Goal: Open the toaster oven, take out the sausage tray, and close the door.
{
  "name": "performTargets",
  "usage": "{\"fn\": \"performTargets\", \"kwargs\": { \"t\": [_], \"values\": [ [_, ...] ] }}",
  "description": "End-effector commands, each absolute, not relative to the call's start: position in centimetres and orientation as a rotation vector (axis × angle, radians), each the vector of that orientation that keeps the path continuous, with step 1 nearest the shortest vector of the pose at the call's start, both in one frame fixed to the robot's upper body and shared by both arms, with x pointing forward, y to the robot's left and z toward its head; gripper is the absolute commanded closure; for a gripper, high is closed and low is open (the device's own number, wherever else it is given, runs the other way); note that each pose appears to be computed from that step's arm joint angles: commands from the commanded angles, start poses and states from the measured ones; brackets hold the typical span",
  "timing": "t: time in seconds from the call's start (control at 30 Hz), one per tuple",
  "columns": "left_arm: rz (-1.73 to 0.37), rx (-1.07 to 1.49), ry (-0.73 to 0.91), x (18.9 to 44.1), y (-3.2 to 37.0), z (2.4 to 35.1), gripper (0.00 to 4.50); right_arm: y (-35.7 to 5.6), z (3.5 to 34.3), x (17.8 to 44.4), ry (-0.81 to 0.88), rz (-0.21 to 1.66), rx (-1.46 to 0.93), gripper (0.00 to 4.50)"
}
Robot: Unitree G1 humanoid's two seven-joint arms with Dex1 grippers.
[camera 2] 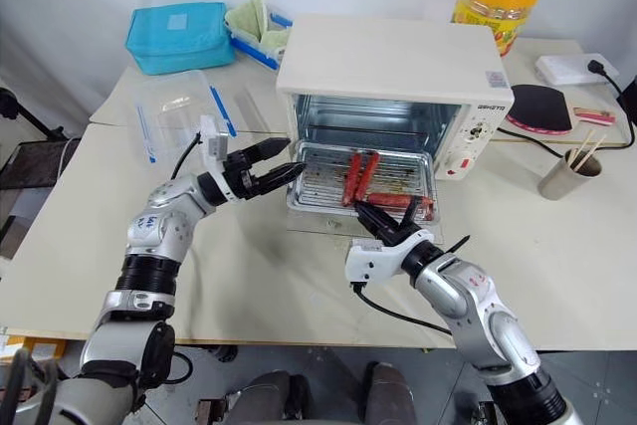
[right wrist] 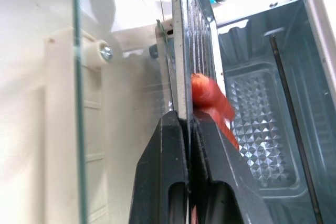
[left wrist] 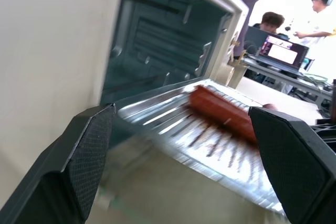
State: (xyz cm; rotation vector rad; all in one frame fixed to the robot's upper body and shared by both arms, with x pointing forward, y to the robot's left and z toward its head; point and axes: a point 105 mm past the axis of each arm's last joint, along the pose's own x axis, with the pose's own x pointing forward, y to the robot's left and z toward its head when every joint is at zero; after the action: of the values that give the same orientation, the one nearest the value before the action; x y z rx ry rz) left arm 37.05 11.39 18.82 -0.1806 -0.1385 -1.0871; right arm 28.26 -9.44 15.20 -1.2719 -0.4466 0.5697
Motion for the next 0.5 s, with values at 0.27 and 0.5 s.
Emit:
{"fn": "performTargets", "kwargs": {
  "t": [0.27,0.5],
  "values": [
    [-1.073,-0.537,0.239,33.3,12.4,18.7,0.19,-8.8,17.7,26.9,-0.590,0.593,-1.333,4.47],
    [-1.077,-0.710,0.438,31.9,12.0,18.4,0.19,-8.5,18.1,27.1,-0.647,0.664,-1.381,4.47]
  ]
}}
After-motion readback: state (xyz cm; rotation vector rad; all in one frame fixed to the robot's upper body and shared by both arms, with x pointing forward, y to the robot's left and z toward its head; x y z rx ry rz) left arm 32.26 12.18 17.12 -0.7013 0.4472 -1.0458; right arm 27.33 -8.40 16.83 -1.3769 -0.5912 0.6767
